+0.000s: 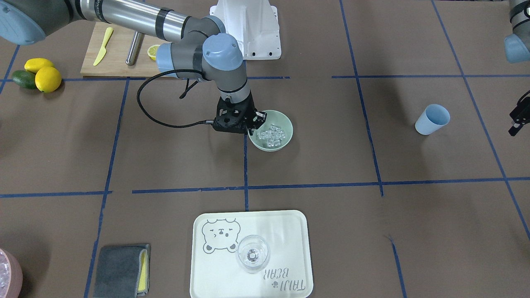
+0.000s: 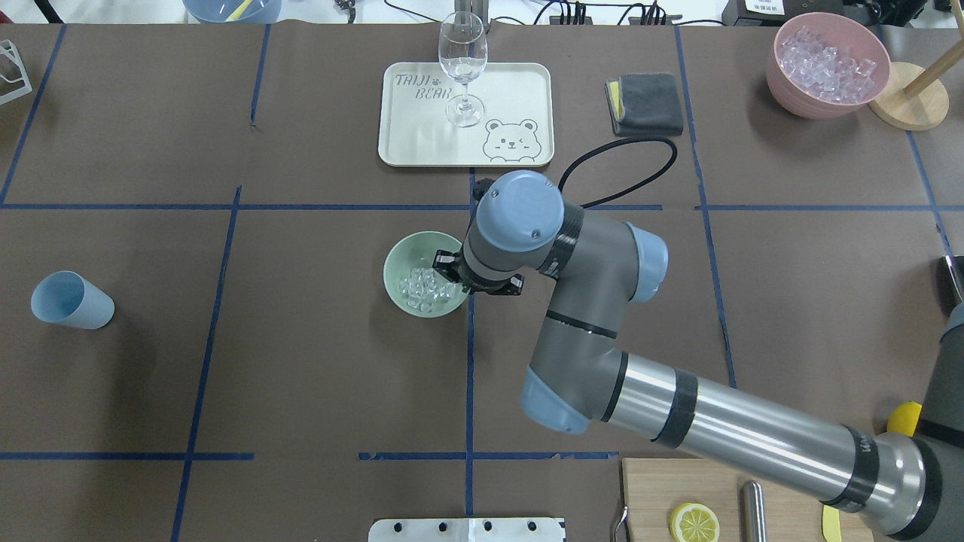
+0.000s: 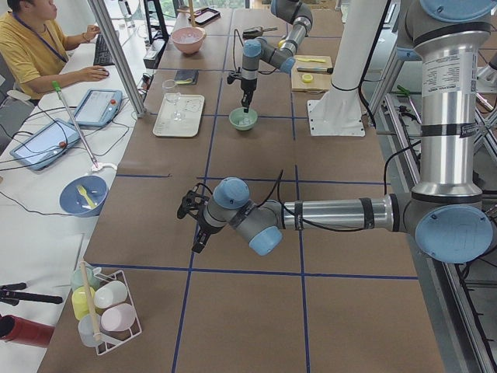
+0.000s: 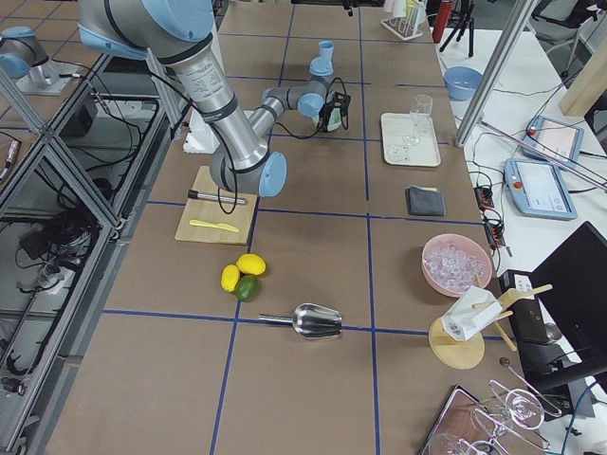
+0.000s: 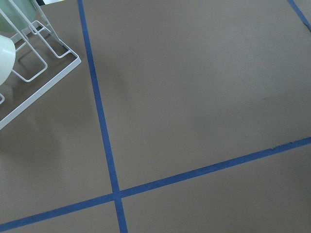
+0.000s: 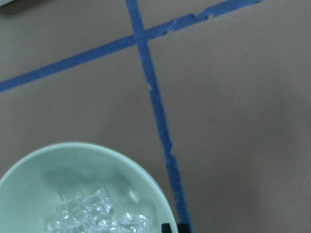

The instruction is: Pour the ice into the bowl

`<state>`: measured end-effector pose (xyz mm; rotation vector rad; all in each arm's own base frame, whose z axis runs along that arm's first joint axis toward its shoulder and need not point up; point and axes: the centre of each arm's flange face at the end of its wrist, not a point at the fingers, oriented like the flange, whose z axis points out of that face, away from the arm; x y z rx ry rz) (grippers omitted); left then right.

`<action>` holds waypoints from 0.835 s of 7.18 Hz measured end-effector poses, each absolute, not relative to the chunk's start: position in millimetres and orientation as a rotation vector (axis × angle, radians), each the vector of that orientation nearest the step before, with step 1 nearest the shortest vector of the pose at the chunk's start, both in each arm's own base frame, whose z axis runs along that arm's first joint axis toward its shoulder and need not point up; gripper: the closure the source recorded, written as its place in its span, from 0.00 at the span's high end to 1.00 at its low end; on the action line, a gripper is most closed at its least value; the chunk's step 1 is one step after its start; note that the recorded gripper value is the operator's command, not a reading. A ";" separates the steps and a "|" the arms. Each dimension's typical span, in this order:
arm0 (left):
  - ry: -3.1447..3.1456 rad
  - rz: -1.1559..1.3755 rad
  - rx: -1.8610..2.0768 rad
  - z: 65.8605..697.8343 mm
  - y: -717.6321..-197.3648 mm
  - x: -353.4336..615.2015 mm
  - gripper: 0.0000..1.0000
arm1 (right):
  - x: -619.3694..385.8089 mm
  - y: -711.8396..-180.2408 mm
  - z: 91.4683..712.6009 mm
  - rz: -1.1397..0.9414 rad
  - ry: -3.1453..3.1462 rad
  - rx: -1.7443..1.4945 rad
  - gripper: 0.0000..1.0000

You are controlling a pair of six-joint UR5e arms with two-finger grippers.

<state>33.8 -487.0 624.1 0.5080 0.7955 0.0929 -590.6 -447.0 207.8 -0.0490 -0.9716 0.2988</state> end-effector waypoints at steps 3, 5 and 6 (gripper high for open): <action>0.796 0.096 0.514 622.8 -487.2 33.9 1.00 | -441.0 -460.0 260.8 0.291 -1.030 -0.061 0.00; 0.795 0.096 0.513 624.7 -485.3 33.5 1.00 | -346.0 -454.0 348.2 0.220 -0.962 -0.023 0.00; 0.795 0.095 0.510 625.8 -484.5 33.2 1.00 | -300.3 -449.5 404.4 0.147 -0.894 0.016 0.00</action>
